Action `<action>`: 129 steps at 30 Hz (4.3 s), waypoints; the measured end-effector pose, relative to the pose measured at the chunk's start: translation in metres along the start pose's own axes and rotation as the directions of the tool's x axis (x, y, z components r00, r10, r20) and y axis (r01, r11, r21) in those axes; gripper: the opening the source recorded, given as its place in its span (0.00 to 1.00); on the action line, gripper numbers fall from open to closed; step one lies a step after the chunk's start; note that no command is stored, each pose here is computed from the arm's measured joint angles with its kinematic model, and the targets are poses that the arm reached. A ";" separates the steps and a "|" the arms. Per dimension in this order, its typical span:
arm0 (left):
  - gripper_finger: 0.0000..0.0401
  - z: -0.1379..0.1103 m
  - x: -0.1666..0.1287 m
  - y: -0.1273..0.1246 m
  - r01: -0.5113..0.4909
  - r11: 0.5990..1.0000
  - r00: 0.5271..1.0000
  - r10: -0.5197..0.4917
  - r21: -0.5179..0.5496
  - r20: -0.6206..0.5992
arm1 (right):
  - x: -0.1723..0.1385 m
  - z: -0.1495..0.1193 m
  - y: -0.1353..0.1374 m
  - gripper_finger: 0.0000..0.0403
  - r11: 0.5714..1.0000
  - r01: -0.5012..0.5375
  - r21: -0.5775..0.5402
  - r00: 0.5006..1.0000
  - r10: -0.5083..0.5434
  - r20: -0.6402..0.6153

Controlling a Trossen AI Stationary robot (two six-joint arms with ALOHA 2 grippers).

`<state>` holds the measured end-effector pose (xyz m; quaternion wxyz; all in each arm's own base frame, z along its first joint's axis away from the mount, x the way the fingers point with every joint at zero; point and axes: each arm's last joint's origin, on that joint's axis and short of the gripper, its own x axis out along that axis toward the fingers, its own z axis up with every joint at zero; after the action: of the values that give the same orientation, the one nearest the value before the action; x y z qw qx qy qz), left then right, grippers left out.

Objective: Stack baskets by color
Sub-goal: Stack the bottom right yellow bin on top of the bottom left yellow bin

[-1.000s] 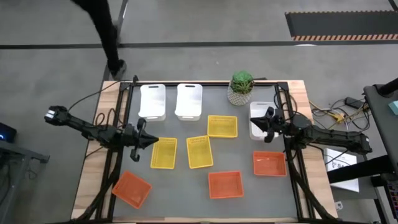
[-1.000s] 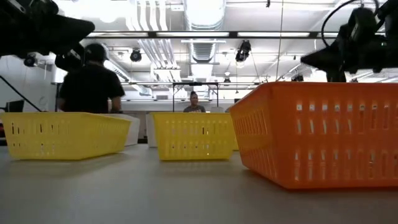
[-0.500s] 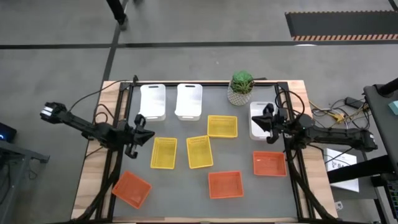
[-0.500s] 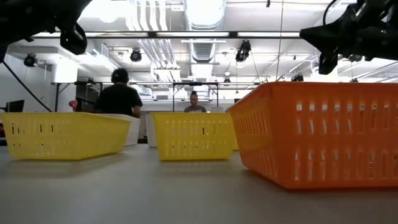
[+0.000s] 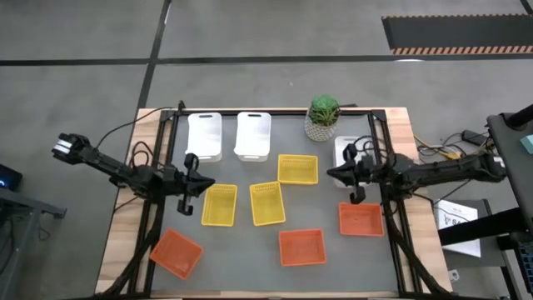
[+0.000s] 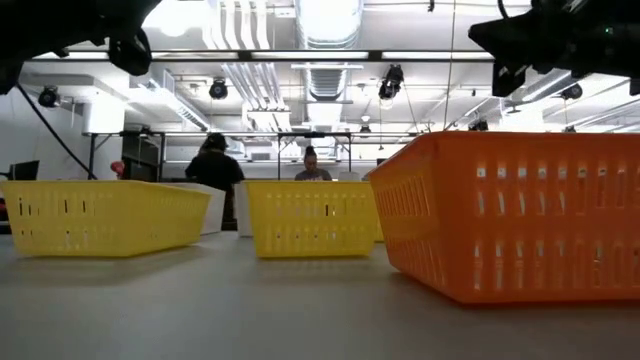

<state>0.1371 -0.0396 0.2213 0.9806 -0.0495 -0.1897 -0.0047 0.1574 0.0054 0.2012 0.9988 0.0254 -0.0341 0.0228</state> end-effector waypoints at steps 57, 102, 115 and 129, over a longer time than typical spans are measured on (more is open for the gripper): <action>0.00 -0.023 0.088 -0.030 -0.015 0.999 0.996 0.017 0.028 -0.085 | 0.109 0.034 0.091 0.02 0.879 -0.312 -0.361 0.932 0.209 -0.297; 0.00 0.030 0.048 -0.030 -0.198 0.935 0.954 0.252 0.293 -0.159 | 0.252 -0.019 0.119 0.43 0.997 -0.006 -0.079 0.502 -0.065 -0.863; 0.00 0.039 0.041 -0.033 -0.174 0.948 0.965 0.218 0.268 -0.143 | 0.260 -0.050 0.104 0.41 0.995 -0.019 -0.097 0.421 -0.080 -0.903; 0.00 0.062 0.035 -0.028 -0.188 0.913 0.973 0.223 0.362 -0.057 | 0.262 -0.050 0.103 0.03 0.994 -0.037 -0.099 0.427 -0.074 -0.901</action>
<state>0.1458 -0.0606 0.2938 0.9765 0.1086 -0.1333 0.1301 0.4166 0.1217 0.1750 0.8620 -0.0421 0.5047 0.0201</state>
